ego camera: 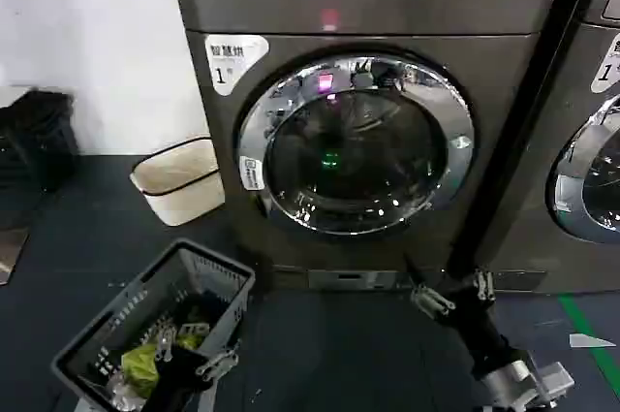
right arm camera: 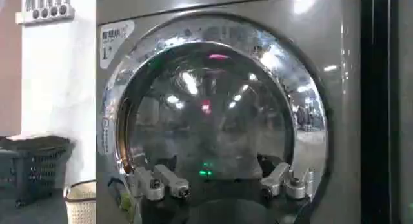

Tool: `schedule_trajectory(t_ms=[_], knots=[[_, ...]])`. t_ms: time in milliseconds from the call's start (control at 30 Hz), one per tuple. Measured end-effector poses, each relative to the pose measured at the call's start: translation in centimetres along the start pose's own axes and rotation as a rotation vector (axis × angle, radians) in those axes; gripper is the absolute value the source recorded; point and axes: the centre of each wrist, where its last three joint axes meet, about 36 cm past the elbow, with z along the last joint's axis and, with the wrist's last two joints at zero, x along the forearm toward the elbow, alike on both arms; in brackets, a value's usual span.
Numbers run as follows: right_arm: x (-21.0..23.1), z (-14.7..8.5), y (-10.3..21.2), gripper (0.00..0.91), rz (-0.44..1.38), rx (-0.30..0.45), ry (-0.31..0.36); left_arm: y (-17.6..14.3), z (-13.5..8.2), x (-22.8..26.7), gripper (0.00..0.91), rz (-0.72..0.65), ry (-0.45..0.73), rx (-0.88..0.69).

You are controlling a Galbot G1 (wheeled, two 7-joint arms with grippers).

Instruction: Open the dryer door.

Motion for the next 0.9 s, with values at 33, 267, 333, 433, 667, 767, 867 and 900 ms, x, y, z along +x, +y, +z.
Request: schedule_trajectory(t_ms=[33,267,333,433,667,767,867,900], knots=[[-0.3,0.1,-0.2,0.907,-0.012,-0.002,-0.004,0.0,0.1,0.0,0.907,-0.001,0.000,0.003],[-3.5,0.7,-2.3,0.907,-0.103,-0.002,-0.001,-0.2,0.1,0.0,0.907,0.005,0.007,0.010],[-4.5,0.9,-3.0,0.907,-0.136,0.003,0.007,-0.3,0.1,0.0,0.907,0.007,0.008,0.012],[-6.1,0.9,-3.9,0.907,-0.190,0.030,0.021,-0.2,0.3,0.0,0.907,0.017,0.013,0.009],[-9.9,1.0,-4.2,0.907,-0.306,0.007,0.031,-0.2,0.9,-0.5,0.907,0.035,0.017,0.033],[-11.7,1.0,-3.8,0.907,-0.341,-0.020,0.016,-0.5,1.3,-0.4,0.907,0.040,0.021,0.036],[-14.0,0.9,-3.1,0.907,-0.386,-0.050,0.001,-0.6,1.2,-0.4,0.907,0.039,0.019,0.038],[-14.8,0.8,-3.0,0.907,-0.403,-0.047,-0.002,-0.6,1.1,-0.4,0.907,0.039,0.019,0.038]])
